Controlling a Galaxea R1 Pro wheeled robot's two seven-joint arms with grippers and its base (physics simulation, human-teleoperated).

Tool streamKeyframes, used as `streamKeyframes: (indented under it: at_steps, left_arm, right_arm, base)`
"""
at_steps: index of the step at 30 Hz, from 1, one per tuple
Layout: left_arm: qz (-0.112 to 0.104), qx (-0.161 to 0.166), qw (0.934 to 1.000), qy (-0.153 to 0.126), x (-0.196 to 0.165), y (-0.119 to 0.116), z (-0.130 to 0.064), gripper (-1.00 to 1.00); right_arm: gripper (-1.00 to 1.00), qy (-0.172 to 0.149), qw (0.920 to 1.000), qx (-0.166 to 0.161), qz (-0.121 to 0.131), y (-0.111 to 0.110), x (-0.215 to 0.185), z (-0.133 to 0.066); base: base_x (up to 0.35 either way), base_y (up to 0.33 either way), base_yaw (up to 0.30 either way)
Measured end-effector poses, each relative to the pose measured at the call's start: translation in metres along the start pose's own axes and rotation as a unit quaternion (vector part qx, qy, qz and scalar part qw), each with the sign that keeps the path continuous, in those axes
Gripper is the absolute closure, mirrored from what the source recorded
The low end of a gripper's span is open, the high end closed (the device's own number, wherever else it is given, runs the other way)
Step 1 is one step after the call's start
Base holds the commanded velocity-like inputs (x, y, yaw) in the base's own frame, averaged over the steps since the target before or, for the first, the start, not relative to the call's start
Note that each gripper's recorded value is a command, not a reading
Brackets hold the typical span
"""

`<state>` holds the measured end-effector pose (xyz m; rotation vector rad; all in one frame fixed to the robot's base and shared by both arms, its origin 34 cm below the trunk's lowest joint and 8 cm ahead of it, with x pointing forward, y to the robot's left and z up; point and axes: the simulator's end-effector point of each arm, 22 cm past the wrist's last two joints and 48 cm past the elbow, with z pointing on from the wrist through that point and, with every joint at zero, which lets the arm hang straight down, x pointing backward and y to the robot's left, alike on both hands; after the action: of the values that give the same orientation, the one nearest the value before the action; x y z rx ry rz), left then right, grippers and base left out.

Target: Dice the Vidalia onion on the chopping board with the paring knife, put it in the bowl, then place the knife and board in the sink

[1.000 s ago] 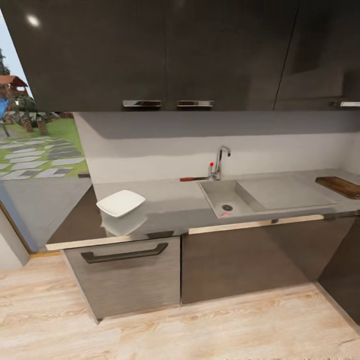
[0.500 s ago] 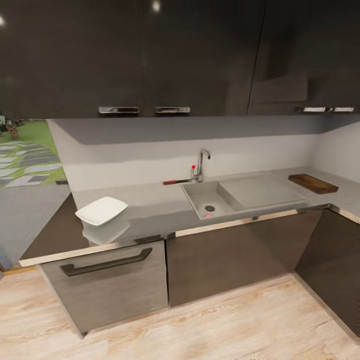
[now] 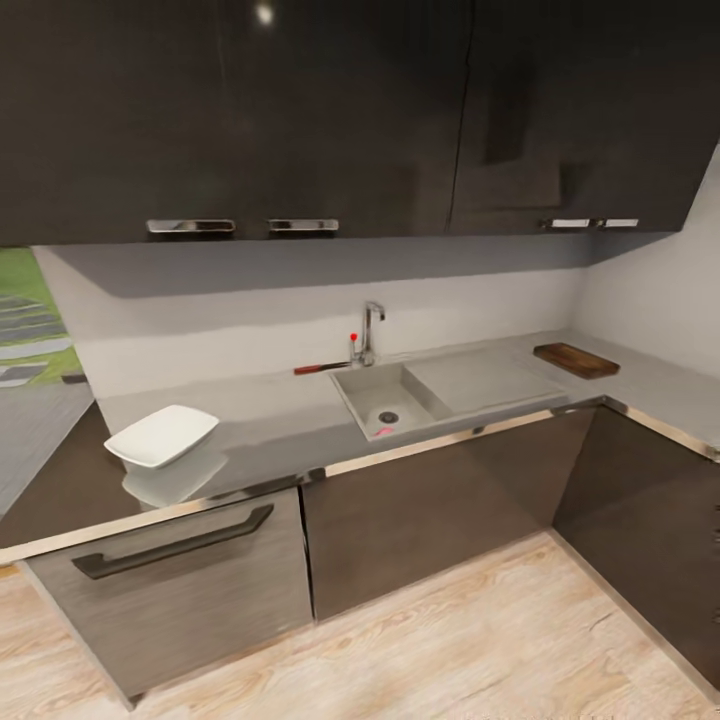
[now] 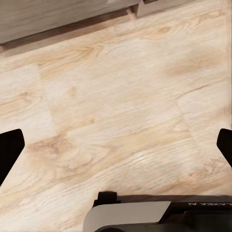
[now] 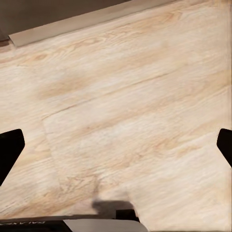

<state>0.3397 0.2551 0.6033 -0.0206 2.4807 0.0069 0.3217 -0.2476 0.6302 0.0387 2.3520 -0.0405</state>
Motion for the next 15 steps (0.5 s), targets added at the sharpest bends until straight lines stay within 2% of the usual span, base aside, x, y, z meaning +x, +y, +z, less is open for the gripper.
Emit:
streamKeyframes:
  at_steps: [15]
  left_arm:
    - [0.000, 0.000, 1.0000, -0.003, -0.010, 0.000, -0.014, -1.00]
  right_arm:
    - [-1.00, -0.003, 1.0000, 0.000, 0.000, 0.000, -0.011, -0.013]
  base:
    - [0.000, 0.000, -0.236]
